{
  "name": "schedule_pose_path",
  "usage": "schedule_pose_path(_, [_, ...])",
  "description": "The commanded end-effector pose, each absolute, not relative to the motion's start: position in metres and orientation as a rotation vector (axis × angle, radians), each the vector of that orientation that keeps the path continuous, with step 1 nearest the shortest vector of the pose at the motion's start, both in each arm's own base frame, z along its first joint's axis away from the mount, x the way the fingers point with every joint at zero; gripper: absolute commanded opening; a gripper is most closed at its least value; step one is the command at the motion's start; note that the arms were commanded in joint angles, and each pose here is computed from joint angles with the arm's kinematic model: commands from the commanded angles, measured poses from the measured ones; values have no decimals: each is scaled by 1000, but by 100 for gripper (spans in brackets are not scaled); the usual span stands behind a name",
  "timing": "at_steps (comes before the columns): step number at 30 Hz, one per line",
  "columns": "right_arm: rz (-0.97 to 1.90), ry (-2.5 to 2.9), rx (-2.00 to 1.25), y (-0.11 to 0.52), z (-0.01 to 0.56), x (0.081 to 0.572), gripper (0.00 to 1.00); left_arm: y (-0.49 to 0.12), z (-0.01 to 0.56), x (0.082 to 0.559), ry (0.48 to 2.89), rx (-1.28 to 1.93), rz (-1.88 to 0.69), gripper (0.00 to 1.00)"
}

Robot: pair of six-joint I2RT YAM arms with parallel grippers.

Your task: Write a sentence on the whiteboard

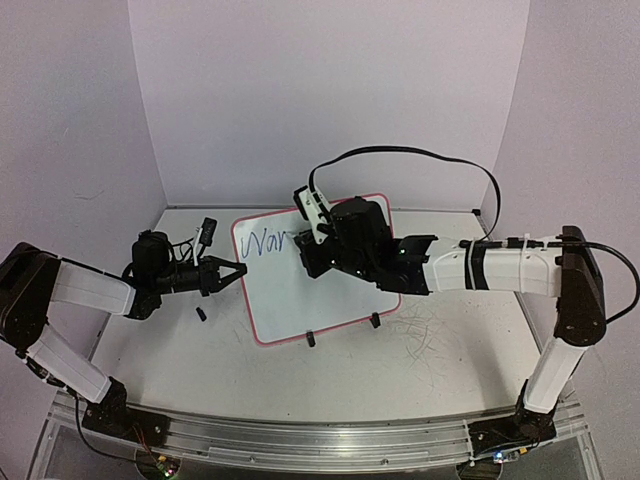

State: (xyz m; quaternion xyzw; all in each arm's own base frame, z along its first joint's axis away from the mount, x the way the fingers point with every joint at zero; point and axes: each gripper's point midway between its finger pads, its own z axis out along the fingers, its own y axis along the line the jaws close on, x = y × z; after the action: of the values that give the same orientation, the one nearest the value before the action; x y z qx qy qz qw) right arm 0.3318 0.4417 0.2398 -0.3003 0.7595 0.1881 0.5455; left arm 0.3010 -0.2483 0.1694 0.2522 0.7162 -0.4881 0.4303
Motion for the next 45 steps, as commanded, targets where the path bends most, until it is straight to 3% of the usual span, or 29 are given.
schedule_pose_path(1, [430,1772,-636,431,262,341,0,-248,186,312,1718,670,-1148,0])
schedule_pose_path(11, [665,1581,-714,428,325,299,0,-247,188,313,1718,656,-1137,0])
schedule_pose_path(18, [510,1580,-760,398,307,295,0,-246,191,316,1718,650,-1122,0])
schedule_pose_path(45, [551,1634,-867,438,271,300,0,-245,190,319,1741,643,-1100,0])
